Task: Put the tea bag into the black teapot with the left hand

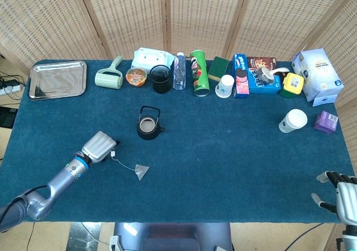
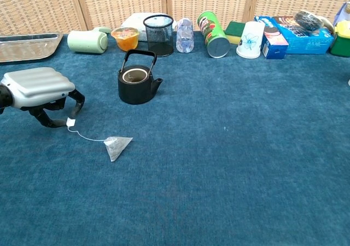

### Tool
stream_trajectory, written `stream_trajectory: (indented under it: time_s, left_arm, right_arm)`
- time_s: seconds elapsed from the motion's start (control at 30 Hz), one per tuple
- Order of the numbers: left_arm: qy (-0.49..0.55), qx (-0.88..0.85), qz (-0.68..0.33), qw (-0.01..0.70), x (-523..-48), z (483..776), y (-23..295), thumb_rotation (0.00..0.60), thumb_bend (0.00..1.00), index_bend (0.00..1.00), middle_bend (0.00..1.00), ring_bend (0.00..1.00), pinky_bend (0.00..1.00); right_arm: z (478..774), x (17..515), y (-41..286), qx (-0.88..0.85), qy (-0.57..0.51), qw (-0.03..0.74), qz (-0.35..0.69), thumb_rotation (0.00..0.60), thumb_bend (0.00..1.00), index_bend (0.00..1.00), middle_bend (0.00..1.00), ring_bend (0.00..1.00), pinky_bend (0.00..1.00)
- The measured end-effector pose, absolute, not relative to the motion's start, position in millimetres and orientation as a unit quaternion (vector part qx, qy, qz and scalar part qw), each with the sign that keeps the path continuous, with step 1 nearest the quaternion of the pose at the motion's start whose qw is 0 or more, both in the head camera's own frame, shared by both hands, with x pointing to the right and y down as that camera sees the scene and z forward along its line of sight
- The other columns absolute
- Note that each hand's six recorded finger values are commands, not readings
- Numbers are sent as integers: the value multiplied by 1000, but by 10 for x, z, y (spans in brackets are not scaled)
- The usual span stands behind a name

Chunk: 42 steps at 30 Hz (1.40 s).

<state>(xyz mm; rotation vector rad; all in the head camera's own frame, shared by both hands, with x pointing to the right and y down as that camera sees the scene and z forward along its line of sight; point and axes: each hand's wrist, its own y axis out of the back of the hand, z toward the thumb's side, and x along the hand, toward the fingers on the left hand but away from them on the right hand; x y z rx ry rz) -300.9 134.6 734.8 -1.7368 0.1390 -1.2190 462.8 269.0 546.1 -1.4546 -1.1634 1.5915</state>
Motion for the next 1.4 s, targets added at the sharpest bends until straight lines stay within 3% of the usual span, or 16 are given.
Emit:
stream_trajectory:
  time_s: [0.3,0.73,1.4]
  left_arm:
    - [53,-718,-495,486,-2929,7367,1366,600,362,497,1000,994,913]
    - [52,-723,-496,478,-2908,7359,1378,600,362,582,1000,995,914]
    - [46,-716,-504,480,-2883,7374,1344,600,400,583,1000,995,913]
  right_arm:
    - [5446,4658,2711,-555,-450,338,613,600,210,443,467,451,363]
    - [5453,4675,2729,-555,-452,334,613,600,210,443,467,451,362]
    - [5464,4695,2759,-555,-452,329,616,600,211,443,467,452,363]
